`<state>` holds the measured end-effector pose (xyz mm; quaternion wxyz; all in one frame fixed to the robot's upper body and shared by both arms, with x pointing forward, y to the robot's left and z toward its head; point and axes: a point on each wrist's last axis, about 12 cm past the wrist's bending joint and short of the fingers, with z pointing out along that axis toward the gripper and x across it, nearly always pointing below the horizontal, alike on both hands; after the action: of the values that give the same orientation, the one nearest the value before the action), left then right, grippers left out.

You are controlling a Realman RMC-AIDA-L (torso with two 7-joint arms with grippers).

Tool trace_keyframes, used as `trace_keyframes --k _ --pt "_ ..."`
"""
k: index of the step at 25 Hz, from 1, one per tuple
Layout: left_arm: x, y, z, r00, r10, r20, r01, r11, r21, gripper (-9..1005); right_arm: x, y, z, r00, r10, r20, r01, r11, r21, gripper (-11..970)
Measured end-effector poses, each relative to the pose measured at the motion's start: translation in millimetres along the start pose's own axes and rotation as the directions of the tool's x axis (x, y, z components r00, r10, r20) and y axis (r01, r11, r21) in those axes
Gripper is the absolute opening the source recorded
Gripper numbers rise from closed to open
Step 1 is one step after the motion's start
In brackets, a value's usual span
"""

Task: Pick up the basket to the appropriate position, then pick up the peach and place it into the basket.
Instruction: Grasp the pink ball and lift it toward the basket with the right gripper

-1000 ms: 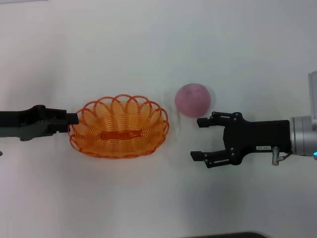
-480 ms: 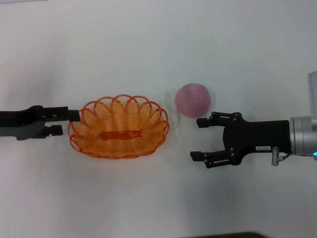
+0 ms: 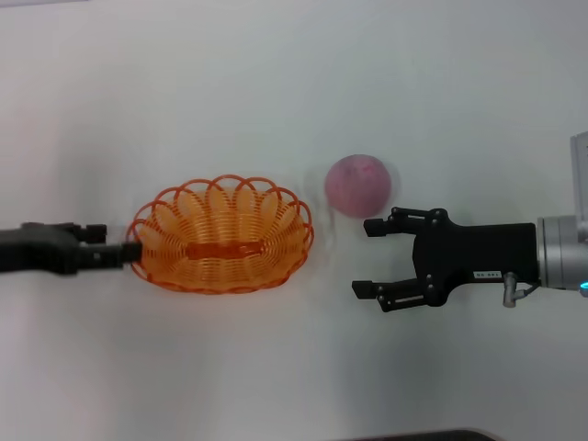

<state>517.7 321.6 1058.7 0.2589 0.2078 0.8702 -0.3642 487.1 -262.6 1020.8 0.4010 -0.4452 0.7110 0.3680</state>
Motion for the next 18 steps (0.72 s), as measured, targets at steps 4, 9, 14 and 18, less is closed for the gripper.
trace_keyframes --k 4,9,14,18 --pt "9 -3.4 5 0.983 0.176 0.049 -0.176 0.984 -0.004 863 0 -0.6 -1 1.000 0.001 0.003 -0.001 1.000 0.005 924" --pt "9 -4.8 5 0.978 0.198 0.065 -0.199 0.980 -0.001 861 -1 -0.9 -1 1.000 0.001 0.006 -0.001 1.000 0.005 924" --pt "6 -7.1 -5 0.974 0.215 0.079 -0.217 0.976 0.018 865 -1 -1.3 -1 1.000 0.003 0.008 -0.003 1.000 0.007 924" --pt "12 -8.7 -15 0.959 0.271 0.078 -0.273 0.962 0.011 865 -2 -2.0 0 1.000 0.012 0.005 -0.012 1.000 0.007 924"
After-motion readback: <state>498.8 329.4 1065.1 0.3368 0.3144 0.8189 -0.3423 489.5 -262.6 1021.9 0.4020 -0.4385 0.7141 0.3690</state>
